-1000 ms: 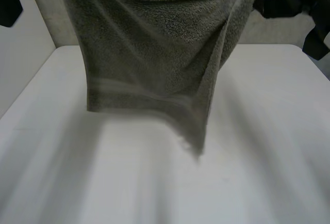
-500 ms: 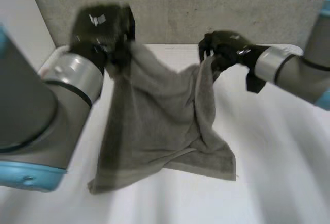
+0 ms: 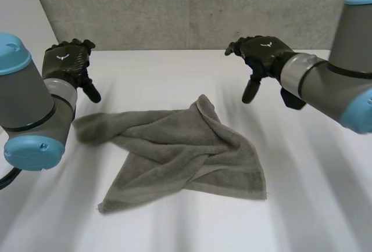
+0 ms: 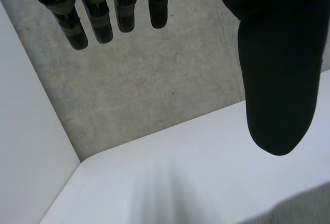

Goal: Fold the laundry

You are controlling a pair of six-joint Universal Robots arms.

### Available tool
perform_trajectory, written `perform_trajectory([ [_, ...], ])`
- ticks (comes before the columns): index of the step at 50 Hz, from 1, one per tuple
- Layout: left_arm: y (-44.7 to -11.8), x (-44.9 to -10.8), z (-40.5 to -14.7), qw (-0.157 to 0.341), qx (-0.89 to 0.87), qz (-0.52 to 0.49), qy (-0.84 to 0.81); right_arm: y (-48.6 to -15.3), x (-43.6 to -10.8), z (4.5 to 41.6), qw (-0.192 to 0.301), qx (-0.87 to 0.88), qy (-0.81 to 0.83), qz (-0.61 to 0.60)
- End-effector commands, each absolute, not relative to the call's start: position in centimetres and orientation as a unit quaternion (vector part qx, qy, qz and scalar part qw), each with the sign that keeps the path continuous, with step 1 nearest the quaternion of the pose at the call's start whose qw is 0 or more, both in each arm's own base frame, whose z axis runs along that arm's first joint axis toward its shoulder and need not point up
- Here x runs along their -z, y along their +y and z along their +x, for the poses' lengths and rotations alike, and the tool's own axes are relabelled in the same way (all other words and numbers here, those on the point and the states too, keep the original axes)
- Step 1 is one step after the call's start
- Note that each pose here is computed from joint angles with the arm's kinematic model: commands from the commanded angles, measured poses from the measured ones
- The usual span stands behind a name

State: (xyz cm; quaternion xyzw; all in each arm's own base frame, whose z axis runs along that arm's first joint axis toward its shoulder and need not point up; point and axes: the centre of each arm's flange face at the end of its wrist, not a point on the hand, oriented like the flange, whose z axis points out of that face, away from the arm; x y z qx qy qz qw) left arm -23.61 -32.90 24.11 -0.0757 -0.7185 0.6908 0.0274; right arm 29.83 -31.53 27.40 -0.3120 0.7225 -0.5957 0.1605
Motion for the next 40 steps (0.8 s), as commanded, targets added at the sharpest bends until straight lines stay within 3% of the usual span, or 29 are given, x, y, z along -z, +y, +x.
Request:
perform_trajectory([
  [1, -31.4, -24.0, -23.0, 0.025, -0.683, -0.078, -0.725, -28.0, -27.2, 27.8, 0.13, 0.606, 0.705, -0.345],
  [8, -28.7, -23.9, -22.5, 0.03, -0.674, -0.092, -0.732, -24.7, -24.6, 26.9, 0.095, 0.597, 0.689, -0.399],
  [14, -26.7, -23.8, -22.6, 0.062, -0.666, -0.129, -0.732, -22.8, -23.1, 26.3, 0.092, 0.589, 0.688, -0.415],
  [27, -27.5, -21.7, -21.0, 0.078, -0.639, -0.147, -0.751, -18.2, -18.1, 25.8, 0.128, 0.574, 0.679, -0.44],
  [40, -27.0, -20.4, -20.8, 0.081, -0.631, -0.146, -0.758, -17.2, -14.5, 25.0, 0.124, 0.525, 0.714, -0.447],
])
